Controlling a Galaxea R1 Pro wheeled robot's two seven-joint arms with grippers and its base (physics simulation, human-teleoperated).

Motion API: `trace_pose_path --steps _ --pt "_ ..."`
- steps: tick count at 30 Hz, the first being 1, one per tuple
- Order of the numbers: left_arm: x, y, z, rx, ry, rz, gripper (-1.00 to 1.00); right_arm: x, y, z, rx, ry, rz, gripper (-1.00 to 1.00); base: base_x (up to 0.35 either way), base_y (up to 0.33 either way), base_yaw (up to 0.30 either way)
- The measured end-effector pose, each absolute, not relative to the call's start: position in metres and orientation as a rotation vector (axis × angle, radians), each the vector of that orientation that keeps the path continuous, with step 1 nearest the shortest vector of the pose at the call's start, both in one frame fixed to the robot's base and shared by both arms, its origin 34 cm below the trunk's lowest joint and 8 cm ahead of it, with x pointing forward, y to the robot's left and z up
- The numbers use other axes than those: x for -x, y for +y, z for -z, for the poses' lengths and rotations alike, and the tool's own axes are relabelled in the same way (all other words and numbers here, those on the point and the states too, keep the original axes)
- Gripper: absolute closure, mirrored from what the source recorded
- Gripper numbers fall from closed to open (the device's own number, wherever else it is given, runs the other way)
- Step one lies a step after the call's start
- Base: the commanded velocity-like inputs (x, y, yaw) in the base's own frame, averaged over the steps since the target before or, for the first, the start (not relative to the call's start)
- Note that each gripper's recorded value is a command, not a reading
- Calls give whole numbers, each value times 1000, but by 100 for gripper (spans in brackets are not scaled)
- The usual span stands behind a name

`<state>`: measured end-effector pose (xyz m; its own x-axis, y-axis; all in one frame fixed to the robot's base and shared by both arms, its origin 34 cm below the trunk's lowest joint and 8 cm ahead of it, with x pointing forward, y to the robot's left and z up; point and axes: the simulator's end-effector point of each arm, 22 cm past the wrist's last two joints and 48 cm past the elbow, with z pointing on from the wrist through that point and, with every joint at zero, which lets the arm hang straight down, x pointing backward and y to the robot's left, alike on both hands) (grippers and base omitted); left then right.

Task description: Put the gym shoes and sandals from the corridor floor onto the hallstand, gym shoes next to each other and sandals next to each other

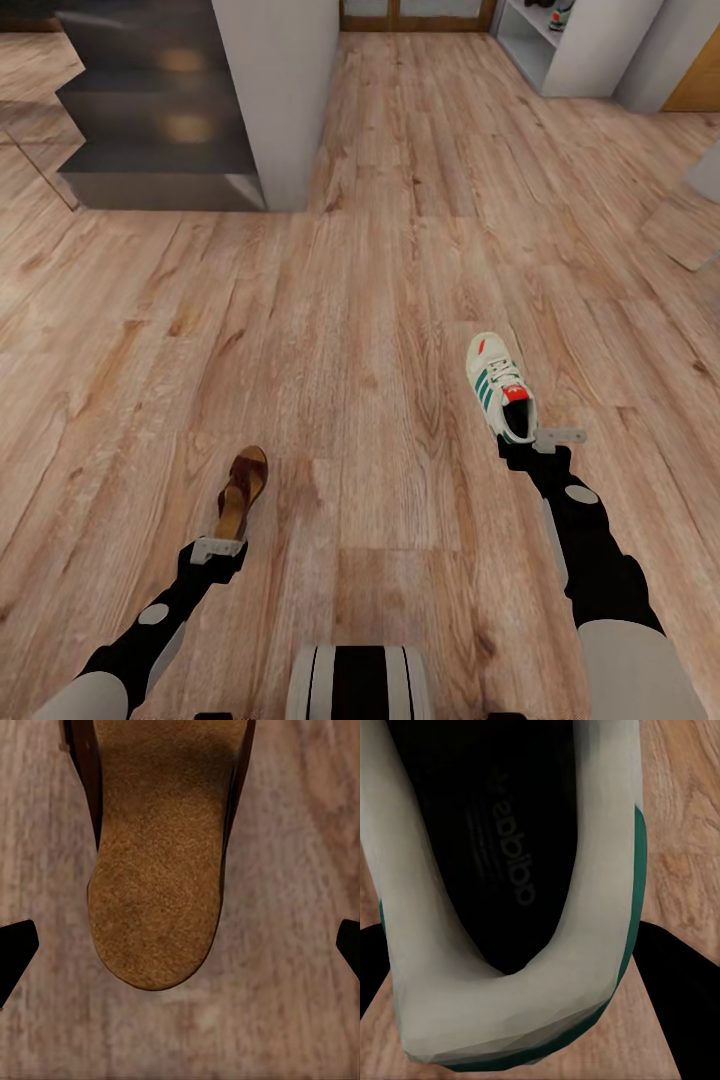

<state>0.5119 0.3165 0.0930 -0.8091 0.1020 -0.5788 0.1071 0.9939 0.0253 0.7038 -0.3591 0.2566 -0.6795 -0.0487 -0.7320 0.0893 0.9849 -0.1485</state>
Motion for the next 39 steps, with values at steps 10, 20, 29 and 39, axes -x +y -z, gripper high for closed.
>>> trace_pose_path --steps 10,20,29,39 --pt "-495 317 -74 -144 2561 14 -100 -693 -359 -229 -24 2351 221 100 0 0 0" --pt "-483 317 -63 -145 2587 16 -100 -685 -359 -212 -21 2378 222 100 0 0 0" --pt "-483 323 -63 -111 2587 1 -100 -684 -359 -211 -20 2380 223 100 71 47 0" --pt "-484 326 -63 -87 2586 -7 -100 -684 -359 -211 -20 2381 223 100 29 17 0"
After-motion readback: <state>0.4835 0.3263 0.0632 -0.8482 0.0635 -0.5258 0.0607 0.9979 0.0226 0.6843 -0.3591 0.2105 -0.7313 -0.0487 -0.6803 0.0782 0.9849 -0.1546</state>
